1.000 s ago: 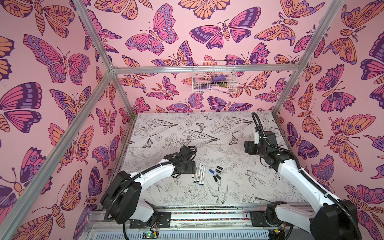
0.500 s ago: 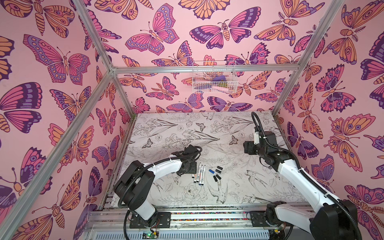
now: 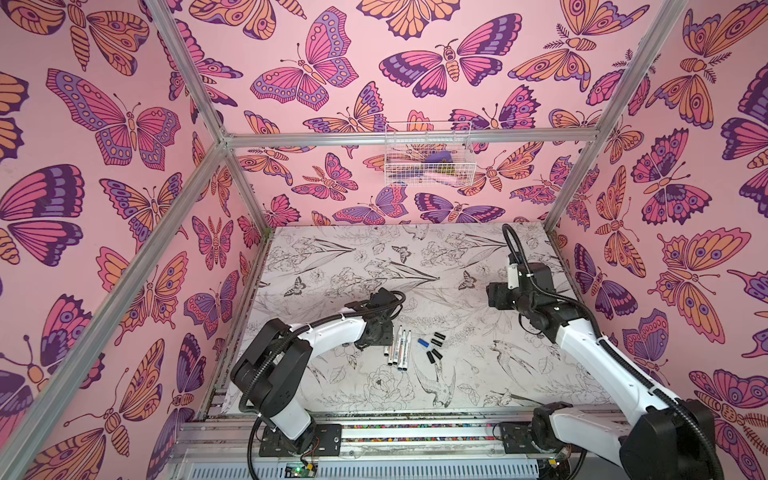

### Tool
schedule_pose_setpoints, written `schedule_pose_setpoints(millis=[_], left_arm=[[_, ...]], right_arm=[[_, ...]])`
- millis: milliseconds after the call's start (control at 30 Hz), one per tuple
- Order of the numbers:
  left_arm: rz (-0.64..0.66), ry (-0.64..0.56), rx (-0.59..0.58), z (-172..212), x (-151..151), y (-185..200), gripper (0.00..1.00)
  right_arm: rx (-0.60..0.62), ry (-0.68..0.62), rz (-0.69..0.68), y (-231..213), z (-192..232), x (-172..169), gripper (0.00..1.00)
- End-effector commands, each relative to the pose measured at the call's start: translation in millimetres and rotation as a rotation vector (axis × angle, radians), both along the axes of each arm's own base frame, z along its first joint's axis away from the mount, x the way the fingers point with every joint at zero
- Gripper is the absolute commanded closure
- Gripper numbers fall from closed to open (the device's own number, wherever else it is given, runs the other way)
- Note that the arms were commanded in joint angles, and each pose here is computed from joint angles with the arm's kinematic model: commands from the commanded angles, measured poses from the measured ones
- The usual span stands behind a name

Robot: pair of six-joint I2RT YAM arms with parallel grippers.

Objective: Insert the pens into the pen caps
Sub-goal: 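Reach the left gripper down over the white markers while the right arm lifts, then close the left gripper on the nearest white marker and lift it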

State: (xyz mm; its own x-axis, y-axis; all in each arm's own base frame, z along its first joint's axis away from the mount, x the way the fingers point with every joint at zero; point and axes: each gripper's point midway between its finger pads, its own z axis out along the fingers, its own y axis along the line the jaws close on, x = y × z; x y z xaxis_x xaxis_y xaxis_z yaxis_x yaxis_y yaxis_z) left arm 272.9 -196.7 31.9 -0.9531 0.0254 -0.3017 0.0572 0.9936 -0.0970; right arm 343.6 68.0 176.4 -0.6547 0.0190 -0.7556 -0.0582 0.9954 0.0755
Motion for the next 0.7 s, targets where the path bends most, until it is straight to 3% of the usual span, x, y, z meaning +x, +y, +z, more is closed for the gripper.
schedule_pose_setpoints(millis=[0, 267, 667], left_arm=[[-0.021, 0.008, 0.004, 1.1, -1.6, -4.2, 0.39], [-0.031, 0.025, 0.023, -7.4, -3.4, -5.4, 0.39], [-0.023, 0.035, 0.075, -17.2, -3.6, 3.1, 0.52]], right_arm=[[-0.006, 0.004, 0.022, 2.3, 2.9, -3.0, 0.2], [-0.01, 0.007, 0.024, 2.6, 2.5, -3.3, 0.2], [-0.015, 0.0, 0.02, 1.0, 5.1, -3.7, 0.2]])
